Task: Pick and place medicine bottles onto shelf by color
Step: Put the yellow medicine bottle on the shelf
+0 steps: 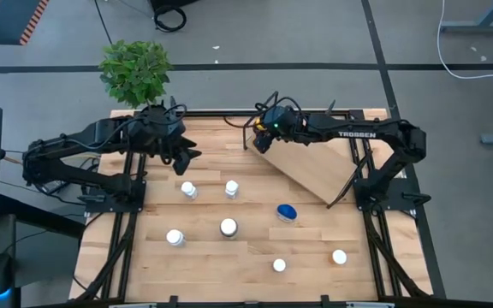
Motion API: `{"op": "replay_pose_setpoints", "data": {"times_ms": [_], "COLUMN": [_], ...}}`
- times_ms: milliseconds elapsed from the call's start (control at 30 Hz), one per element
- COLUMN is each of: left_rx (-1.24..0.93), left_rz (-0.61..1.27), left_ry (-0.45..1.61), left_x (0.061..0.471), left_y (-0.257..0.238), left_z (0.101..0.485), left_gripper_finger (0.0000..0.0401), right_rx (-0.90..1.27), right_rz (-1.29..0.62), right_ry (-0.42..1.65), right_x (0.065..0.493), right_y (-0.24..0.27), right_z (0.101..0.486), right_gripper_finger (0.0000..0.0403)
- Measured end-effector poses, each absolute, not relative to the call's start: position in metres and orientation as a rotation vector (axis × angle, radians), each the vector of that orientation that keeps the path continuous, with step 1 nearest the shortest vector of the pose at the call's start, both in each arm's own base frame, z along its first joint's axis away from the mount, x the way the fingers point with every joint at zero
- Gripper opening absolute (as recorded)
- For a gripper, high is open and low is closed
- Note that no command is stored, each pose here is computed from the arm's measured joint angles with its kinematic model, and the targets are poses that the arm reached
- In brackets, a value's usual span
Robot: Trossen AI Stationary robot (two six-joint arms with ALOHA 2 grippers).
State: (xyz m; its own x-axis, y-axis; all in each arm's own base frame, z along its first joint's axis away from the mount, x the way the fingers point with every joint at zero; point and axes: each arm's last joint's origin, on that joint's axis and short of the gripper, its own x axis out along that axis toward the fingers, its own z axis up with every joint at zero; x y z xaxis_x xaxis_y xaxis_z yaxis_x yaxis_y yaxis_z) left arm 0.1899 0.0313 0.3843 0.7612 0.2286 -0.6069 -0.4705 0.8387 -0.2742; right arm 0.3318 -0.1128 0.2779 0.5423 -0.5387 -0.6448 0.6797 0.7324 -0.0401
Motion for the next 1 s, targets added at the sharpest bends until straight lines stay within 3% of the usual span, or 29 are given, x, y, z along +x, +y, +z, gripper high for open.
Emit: {"op": "replay_pose_setpoints", "data": {"times_ms": [600, 1000], "left_rx": [-0.472, -0.473], "left_rz": [0.413, 0.429], "left_ry": [0.611, 0.606], "left_x": [0.188, 0.188], "left_y": [0.031, 0.032], "left_z": [0.382, 0.382], "left_gripper_finger": [0.0185, 0.0182], "right_rx": [0.179, 0.290], "right_rz": [-0.793, -0.766], "right_ry": [0.677, 0.696], "right_x": [0.325, 0.313], "right_y": [-0.133, -0.157], "right_z": [0.291, 0.287], "right_gripper_finger": [0.0304, 0.0304]}}
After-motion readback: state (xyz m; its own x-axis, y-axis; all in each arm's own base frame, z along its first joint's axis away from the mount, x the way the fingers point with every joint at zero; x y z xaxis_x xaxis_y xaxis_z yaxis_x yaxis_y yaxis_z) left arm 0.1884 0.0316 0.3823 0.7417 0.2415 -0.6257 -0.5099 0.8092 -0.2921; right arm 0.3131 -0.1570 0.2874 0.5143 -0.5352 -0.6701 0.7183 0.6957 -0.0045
